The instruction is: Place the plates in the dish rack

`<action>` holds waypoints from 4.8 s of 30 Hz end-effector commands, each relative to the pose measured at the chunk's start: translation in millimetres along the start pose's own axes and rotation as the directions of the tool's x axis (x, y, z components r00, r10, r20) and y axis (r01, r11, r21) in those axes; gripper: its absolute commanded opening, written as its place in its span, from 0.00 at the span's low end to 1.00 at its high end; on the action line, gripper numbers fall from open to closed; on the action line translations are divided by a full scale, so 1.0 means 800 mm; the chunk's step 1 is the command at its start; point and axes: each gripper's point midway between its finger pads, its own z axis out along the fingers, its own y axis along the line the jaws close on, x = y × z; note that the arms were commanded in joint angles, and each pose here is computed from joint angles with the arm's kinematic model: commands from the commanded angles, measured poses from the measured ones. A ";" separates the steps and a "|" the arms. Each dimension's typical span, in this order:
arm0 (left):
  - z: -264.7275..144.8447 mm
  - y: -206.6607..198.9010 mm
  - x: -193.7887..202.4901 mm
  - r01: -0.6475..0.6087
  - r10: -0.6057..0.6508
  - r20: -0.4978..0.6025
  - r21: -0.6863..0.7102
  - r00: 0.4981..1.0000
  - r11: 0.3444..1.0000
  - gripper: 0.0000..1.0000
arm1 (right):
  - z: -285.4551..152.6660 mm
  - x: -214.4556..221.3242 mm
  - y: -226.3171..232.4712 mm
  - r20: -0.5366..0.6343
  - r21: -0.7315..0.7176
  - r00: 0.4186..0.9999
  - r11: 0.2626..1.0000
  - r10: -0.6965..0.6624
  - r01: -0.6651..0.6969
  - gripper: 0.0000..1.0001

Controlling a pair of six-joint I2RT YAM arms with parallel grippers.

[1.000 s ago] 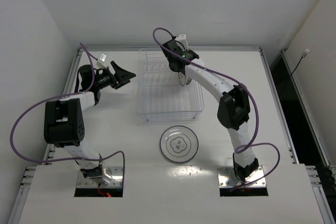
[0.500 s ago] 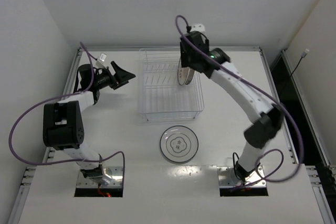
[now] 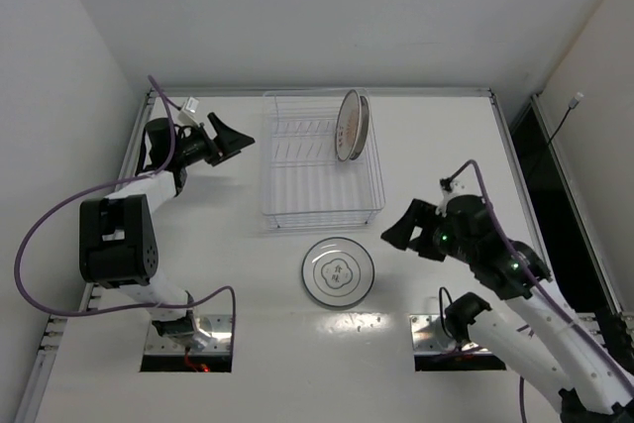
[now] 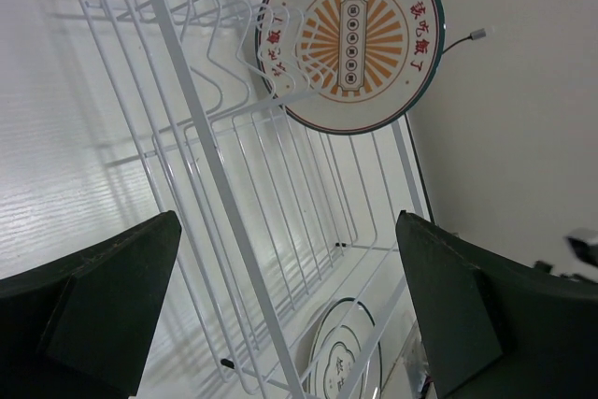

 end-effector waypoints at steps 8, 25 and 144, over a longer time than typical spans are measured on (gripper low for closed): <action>-0.014 -0.031 -0.004 -0.141 0.142 0.003 -0.096 0.990 0.985 1.00 | 0.053 0.102 -0.021 -0.252 -0.019 0.900 0.928 0.355 -0.371 0.72; -0.136 -0.096 0.251 0.152 -0.209 -0.270 -0.219 0.940 0.964 0.90 | 0.051 0.031 -0.021 -0.142 0.050 0.985 0.995 0.095 -0.088 0.72; -0.064 -0.246 0.217 -0.141 0.081 -0.183 -0.338 0.980 0.930 0.92 | 0.031 -0.161 0.068 0.231 -0.197 0.973 0.980 0.019 0.028 0.00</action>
